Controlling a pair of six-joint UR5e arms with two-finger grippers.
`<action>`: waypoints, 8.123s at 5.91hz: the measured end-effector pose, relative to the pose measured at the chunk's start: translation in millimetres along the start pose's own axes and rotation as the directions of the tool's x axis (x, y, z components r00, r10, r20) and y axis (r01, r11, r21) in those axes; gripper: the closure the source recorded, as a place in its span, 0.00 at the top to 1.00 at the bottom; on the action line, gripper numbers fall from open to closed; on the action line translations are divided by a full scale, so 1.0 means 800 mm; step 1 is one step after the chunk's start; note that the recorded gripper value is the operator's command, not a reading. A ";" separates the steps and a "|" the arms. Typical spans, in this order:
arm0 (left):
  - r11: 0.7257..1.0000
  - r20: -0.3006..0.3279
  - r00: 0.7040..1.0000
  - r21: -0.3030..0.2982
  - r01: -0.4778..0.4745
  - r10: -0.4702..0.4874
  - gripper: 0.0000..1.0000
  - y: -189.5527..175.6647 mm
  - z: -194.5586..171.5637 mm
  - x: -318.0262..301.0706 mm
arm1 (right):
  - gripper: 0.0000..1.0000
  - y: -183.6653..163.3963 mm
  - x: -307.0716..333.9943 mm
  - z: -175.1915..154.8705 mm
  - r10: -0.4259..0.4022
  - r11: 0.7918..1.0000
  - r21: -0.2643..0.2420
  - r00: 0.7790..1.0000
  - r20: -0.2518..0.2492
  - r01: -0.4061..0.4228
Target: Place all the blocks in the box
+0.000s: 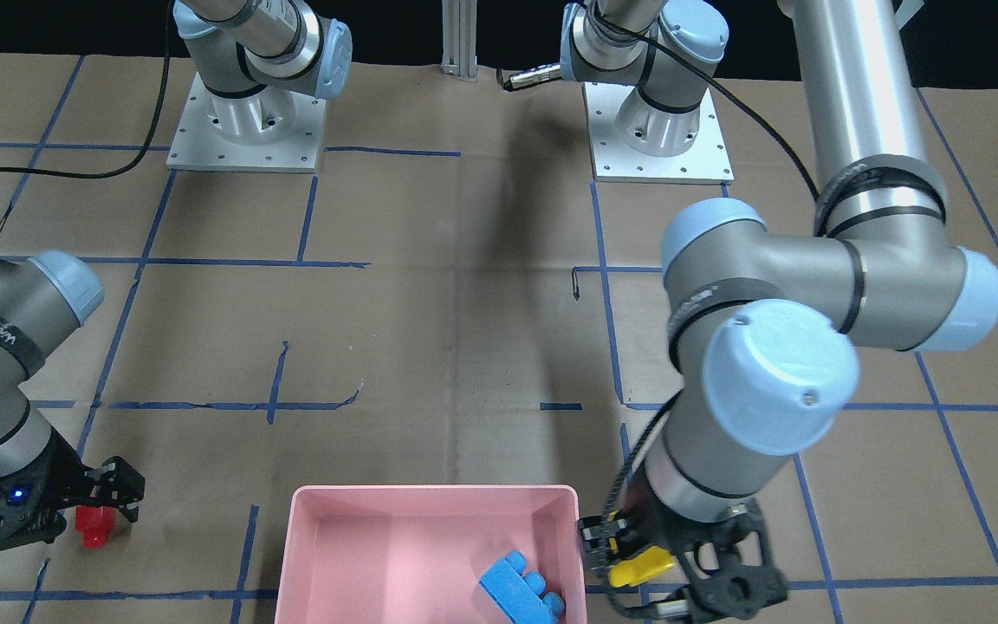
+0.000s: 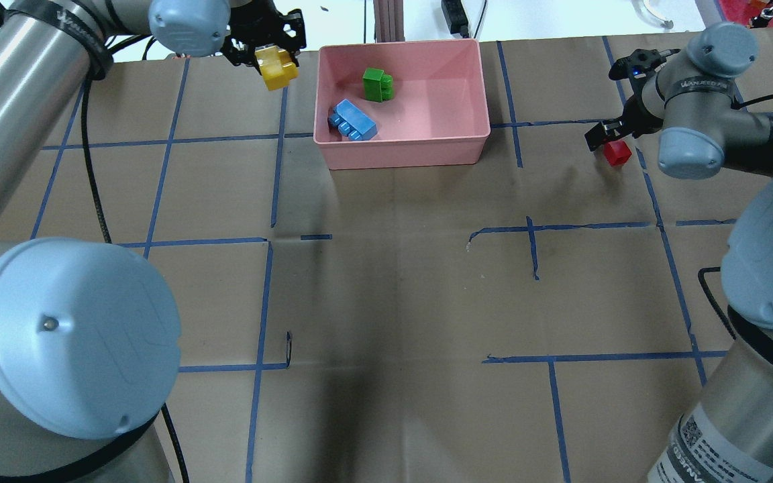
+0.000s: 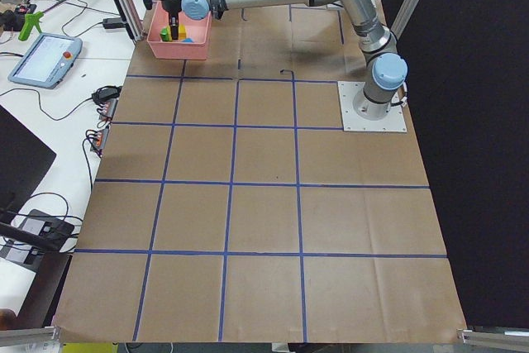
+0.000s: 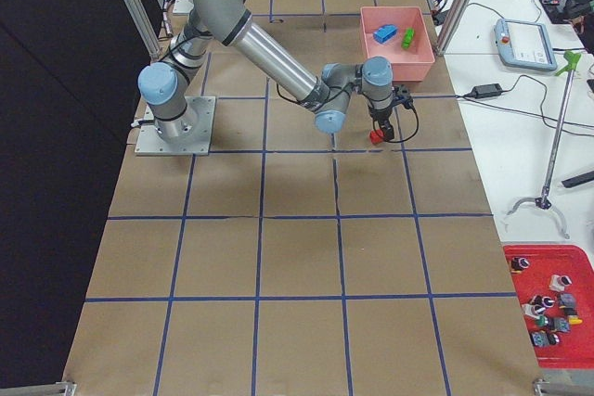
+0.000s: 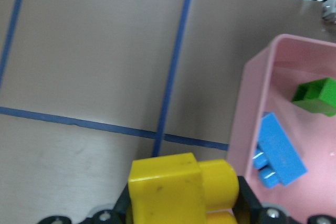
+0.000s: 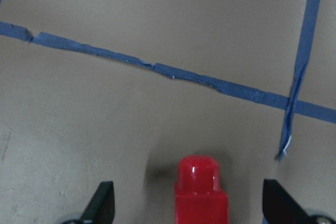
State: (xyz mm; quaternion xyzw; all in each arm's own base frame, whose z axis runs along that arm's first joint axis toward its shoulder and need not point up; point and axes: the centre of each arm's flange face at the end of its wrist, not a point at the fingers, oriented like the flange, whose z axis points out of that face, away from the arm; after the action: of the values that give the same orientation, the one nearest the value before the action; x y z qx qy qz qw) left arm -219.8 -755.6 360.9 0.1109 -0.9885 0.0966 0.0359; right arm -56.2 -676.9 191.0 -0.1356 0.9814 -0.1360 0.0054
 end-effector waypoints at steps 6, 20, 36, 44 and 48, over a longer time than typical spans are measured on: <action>1.000 -0.028 1.000 0.021 0.013 -0.013 1.00 0.013 0.096 0.108 | 0.59 0.016 0.003 0.011 0.008 0.996 -0.086 1.000 -0.005 -0.008; 0.954 0.009 0.959 -0.106 -0.280 0.283 1.00 0.236 -0.221 -0.170 | 0.63 -0.225 -0.358 -0.138 0.183 0.983 -0.013 0.959 0.215 -0.185; 0.950 0.039 0.954 -0.112 -0.293 0.299 1.00 0.239 -0.220 -0.168 | 1.00 -0.072 -0.330 -0.415 0.160 0.960 -0.245 0.985 0.069 -0.139; 0.949 0.039 0.954 -0.113 -0.293 0.299 1.00 0.239 -0.220 -0.168 | 1.00 0.074 -0.333 -0.409 0.159 0.963 -0.215 0.986 -0.042 -0.164; 0.949 0.037 0.954 -0.114 -0.293 0.299 1.00 0.240 -0.218 -0.168 | 1.00 0.070 -0.334 -0.414 0.155 0.966 -0.206 0.987 -0.035 -0.159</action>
State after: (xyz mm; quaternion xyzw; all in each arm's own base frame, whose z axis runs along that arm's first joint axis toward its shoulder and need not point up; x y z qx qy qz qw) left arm -123.7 -508.6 484.3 -0.0379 -0.9983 0.0444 0.0002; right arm 170.8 -465.2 488.0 -0.0562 0.9978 -0.0330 -0.0071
